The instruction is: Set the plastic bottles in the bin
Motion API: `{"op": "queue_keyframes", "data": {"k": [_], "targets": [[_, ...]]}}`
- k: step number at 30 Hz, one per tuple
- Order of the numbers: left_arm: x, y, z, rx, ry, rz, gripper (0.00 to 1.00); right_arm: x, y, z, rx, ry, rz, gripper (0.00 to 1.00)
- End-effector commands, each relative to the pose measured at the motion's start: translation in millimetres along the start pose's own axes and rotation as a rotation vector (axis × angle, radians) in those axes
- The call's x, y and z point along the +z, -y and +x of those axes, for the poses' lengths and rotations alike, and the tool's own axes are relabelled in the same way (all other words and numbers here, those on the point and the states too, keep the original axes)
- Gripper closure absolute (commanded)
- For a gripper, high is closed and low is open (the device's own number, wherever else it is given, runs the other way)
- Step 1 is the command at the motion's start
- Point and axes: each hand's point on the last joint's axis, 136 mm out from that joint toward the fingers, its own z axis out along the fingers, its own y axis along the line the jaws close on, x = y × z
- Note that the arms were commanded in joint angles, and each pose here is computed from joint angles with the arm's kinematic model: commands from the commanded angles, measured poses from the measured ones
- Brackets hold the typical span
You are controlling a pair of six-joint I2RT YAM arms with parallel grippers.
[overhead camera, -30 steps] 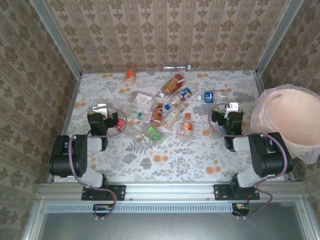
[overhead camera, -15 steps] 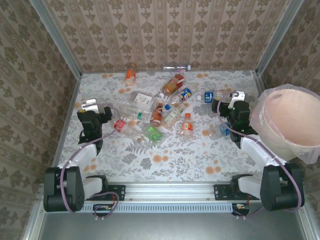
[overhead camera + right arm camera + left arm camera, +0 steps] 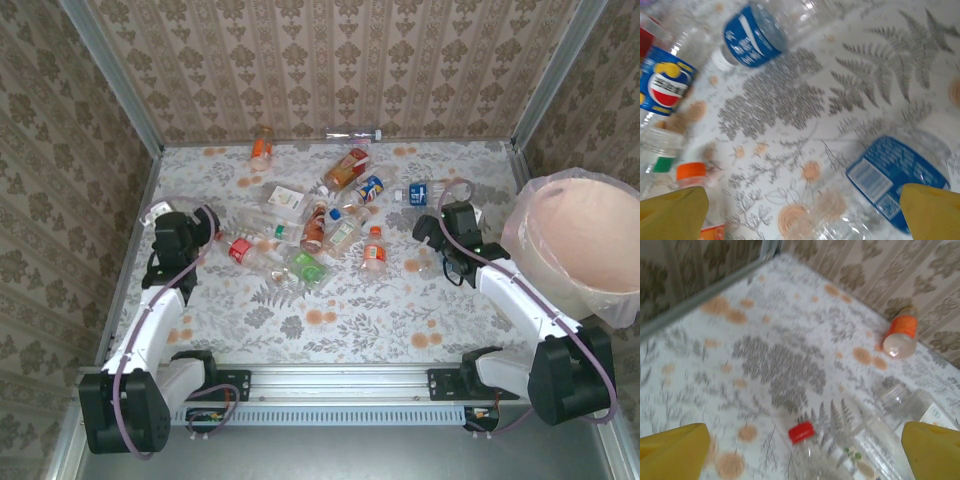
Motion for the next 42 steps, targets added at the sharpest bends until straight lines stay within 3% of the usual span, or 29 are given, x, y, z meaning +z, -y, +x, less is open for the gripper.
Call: {"op": "queue_keyframes", "data": {"k": [1,17,29,42], "targets": [[-3,-18,28,-0.168,-0.104,-0.07,0.0,5,14,24,0.084,-0.109,0.086,0.0],[1,-35,45,-0.201,-0.147,-0.149,0.0,48,46,51,0.318,-0.117,0.27,0.0],[12,-38,54,-0.171,-0.194,-0.182,0.0,77,47,54,0.416,-0.11,0.309,0.01],[17,-38,56,-0.166,-0.209,-0.19,0.0,74,42,57,0.361,-0.1,0.23,0.27]]}}
